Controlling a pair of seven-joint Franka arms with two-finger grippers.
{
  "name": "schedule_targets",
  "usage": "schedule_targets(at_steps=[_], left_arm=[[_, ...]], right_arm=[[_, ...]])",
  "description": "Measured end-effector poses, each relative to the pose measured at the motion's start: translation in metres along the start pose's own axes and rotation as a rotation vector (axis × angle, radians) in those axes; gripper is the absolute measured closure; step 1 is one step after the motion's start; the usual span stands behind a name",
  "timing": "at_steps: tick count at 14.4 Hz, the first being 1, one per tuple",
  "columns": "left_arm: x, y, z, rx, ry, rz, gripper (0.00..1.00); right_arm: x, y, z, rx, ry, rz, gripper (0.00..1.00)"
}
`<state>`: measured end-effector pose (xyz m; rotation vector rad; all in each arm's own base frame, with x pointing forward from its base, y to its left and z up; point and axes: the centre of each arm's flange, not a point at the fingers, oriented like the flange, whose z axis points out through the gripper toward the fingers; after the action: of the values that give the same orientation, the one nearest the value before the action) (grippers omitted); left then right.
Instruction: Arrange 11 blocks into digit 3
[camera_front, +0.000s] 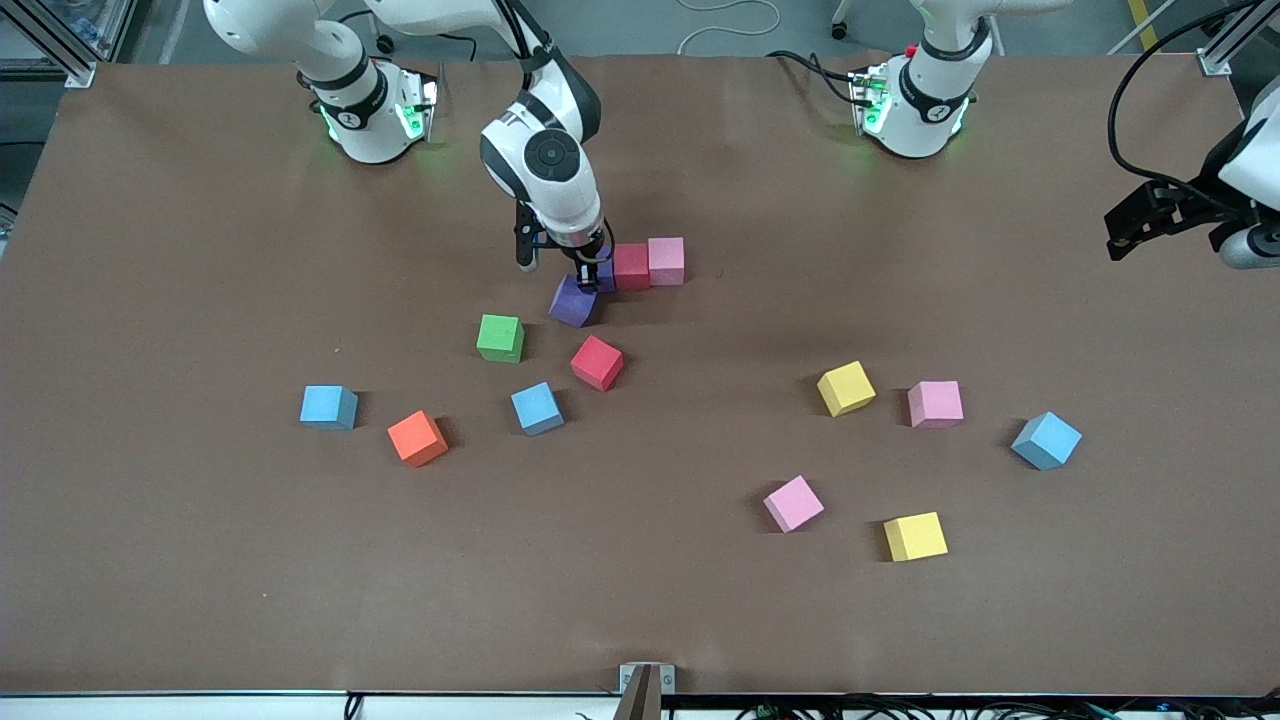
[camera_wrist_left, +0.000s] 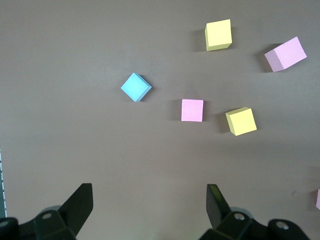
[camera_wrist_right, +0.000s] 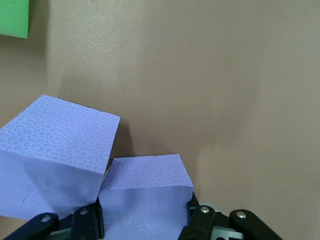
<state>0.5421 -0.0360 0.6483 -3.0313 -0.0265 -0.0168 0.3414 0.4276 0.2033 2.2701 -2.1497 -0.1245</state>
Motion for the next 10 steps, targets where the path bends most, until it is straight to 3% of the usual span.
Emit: schedule_targets(at_steps=[5, 7, 9, 10], left_arm=[[0.0, 0.0001, 0.0022, 0.0, -0.005, 0.001, 0.0], [0.0, 0.0003, 0.0042, 0.001, -0.009, 0.001, 0.0], [0.0, 0.0005, 0.0056, 0.001, -0.012, 0.001, 0.0], [0.0, 0.0005, 0.0059, 0.001, -0.012, 0.002, 0.0]], right_arm=[[0.0001, -0.0001, 0.0003, 0.0, 0.0, 0.002, 0.37], [-0.0001, 0.0008, 0.0017, -0.003, 0.002, 0.0, 0.24], [0.0008, 0.0015, 0.0064, -0.008, 0.009, 0.0, 0.04], [0.0013, 0.0016, 0.0088, -0.011, 0.012, 0.0, 0.0]])
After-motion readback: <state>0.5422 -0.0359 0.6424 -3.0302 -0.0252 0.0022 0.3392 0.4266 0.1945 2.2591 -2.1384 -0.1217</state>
